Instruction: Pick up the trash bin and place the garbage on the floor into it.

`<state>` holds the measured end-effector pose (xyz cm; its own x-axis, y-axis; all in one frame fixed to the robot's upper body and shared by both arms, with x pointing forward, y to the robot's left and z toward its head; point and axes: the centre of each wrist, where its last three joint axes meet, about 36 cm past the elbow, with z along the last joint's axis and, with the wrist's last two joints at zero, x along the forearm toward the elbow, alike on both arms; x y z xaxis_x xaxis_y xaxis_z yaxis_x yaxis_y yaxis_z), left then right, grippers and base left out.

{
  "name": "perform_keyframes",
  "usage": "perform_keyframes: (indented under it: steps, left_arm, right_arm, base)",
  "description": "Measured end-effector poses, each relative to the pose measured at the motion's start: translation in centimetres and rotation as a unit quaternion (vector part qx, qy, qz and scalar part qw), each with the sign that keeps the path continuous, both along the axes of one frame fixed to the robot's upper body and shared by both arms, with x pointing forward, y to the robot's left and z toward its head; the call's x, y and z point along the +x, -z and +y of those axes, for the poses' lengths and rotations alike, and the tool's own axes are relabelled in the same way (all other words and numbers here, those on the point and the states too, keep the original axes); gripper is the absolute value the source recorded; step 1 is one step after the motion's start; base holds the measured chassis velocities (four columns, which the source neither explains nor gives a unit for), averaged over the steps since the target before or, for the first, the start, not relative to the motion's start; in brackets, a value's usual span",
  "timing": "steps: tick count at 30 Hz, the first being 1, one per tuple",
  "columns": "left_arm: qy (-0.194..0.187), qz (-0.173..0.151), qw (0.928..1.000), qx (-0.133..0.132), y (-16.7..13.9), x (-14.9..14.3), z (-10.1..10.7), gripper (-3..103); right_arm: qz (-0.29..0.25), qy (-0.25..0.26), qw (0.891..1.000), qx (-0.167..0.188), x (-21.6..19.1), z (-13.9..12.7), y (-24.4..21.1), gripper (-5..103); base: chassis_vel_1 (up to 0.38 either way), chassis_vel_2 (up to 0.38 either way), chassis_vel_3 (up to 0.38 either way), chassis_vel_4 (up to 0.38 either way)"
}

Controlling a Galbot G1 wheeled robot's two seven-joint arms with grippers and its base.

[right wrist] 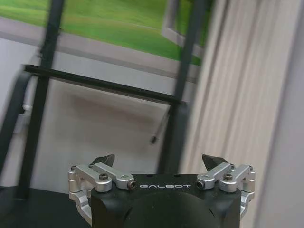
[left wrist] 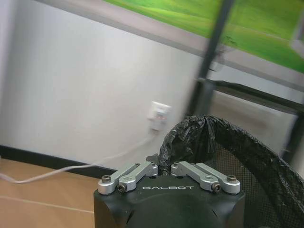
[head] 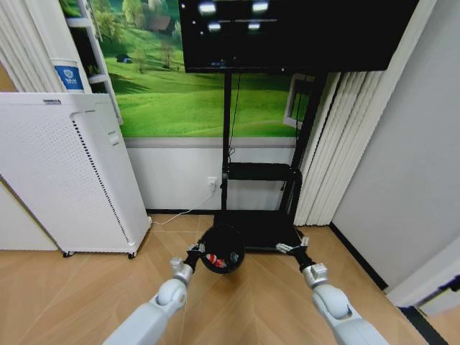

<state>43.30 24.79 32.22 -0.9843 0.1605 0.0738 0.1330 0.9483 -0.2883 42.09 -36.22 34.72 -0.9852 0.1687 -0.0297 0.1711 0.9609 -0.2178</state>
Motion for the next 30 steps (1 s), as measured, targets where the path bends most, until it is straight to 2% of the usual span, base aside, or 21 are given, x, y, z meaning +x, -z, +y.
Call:
perform_keyframes:
  steps: [3, 4, 6, 7, 8, 10, 11, 14, 15, 16, 17, 18, 19, 20, 22, 23, 25, 27, 30]
  left_arm:
    - [-0.063, -0.001, 0.9979, 0.014, -0.7, -3.2, 4.9, 6]
    - [-0.063, -0.001, 0.9979, 0.014, -0.7, -3.2, 4.9, 6]
    - [-0.093, 0.006, 0.9954, 0.025, -0.3, -6.1, 6.9, 6]
    - [-0.117, 0.016, 0.9925, 0.033, 0.1, -8.8, 8.1, 6]
    - [-0.117, 0.016, 0.9925, 0.033, 0.1, -8.8, 8.1, 6]
    - [-0.16, 0.02, 0.9856, 0.051, 0.5, -12.6, 9.9, 6]
    - [-0.16, 0.02, 0.9856, 0.051, 0.5, -12.6, 9.9, 6]
    - [-0.224, 0.025, 0.9719, 0.066, 0.9, -17.9, 12.5, 6]
    - [-0.224, 0.025, 0.9719, 0.066, 0.9, -17.9, 12.5, 6]
    - [-0.234, 0.029, 0.9693, 0.069, 1.0, -18.7, 12.8, 6]
    - [-0.255, 0.038, 0.9633, 0.075, 1.1, -20.1, 13.5, 6]
    - [-0.255, 0.038, 0.9633, 0.075, 1.1, -20.1, 13.5, 6]
    - [-0.276, 0.048, 0.9567, 0.078, 1.3, -21.3, 14.0, 6]
    - [-0.276, 0.048, 0.9567, 0.078, 1.3, -21.3, 14.0, 6]
    - [-0.313, 0.075, 0.9439, 0.072, 1.8, -24.4, 14.6, 6]
    - [-0.313, 0.075, 0.9439, 0.072, 1.8, -24.4, 14.6, 6]
    - [-0.338, 0.103, 0.9329, 0.069, 2.7, -27.3, 15.0, 6]
    - [-0.341, 0.107, 0.9314, 0.068, 2.9, -27.7, 15.1, 6]
    - [-0.35, 0.146, 0.9232, 0.063, 4.8, -30.7, 15.2, 6]
  right_arm:
    - [0.0, 0.027, 1.0, -0.001, -0.2, -0.5, 0.3, 100]
    - [0.0, 0.027, 1.0, -0.001, -0.2, -0.5, 0.3, 100]
    - [0.003, 0.037, 0.999, -0.004, -0.6, -0.6, 0.9, 100]
    - [0.004, 0.045, 0.999, -0.002, -0.8, -0.6, 1.3, 100]
    - [0.004, 0.045, 0.999, -0.002, -0.8, -0.6, 1.3, 100]
    - [0.005, 0.059, 0.998, 0.003, -0.9, -0.6, 1.9, 100]
    - [0.005, 0.059, 0.998, 0.003, -0.9, -0.6, 1.9, 100]
    - [0.002, 0.075, 0.997, 0.008, -1.0, -1.0, 2.2, 100]
    - [0.002, 0.075, 0.997, 0.008, -1.0, -1.0, 2.2, 100]
    - [0.001, 0.081, 0.997, 0.008, -1.2, -1.4, 2.3, 100]
    - [-0.001, 0.095, 0.995, 0.009, -2.1, -2.3, 2.5, 100]
    - [-0.001, 0.095, 0.995, 0.009, -2.1, -2.3, 2.5, 100]
    - [-0.004, 0.101, 0.995, 0.008, -2.8, -3.2, 2.6, 100]
    - [-0.004, 0.101, 0.995, 0.008, -2.8, -3.2, 2.6, 100]
    - [-0.009, 0.106, 0.994, 0.005, -3.0, -4.2, 2.7, 100]
    - [-0.009, 0.106, 0.994, 0.005, -3.0, -4.2, 2.7, 100]
    - [-0.008, 0.102, 0.995, 0.002, -2.9, -4.7, 2.8, 100]
    - [-0.008, 0.101, 0.995, 0.002, -2.9, -4.7, 2.8, 100]
    - [-0.005, 0.096, 0.995, 0.002, -2.9, -4.7, 3.2, 100]
  base:
    - [0.0, 0.0, 0.0, 0.0]
    - [0.0, 0.0, 0.0, 0.0]
    - [0.0, 0.0, 0.0, 0.0]
    - [0.0, 0.0, 0.0, 0.0]
    - [0.0, 0.0, 0.0, 0.0]
    - [0.0, 0.0, 0.0, 0.0]
    - [0.0, 0.0, 0.0, 0.0]
    - [0.0, 0.0, 0.0, 0.0]
    - [0.0, 0.0, 0.0, 0.0]
    - [0.0, 0.0, 0.0, 0.0]
    - [0.0, 0.0, 0.0, 0.0]
    - [0.0, 0.0, 0.0, 0.0]
    - [0.0, 0.0, 0.0, 0.0]
    - [0.0, 0.0, 0.0, 0.0]
    - [0.0, 0.0, 0.0, 0.0]
    - [0.0, 0.0, 0.0, 0.0]
    - [0.0, 0.0, 0.0, 0.0]
    - [0.0, 0.0, 0.0, 0.0]
    - [0.0, 0.0, 0.0, 0.0]
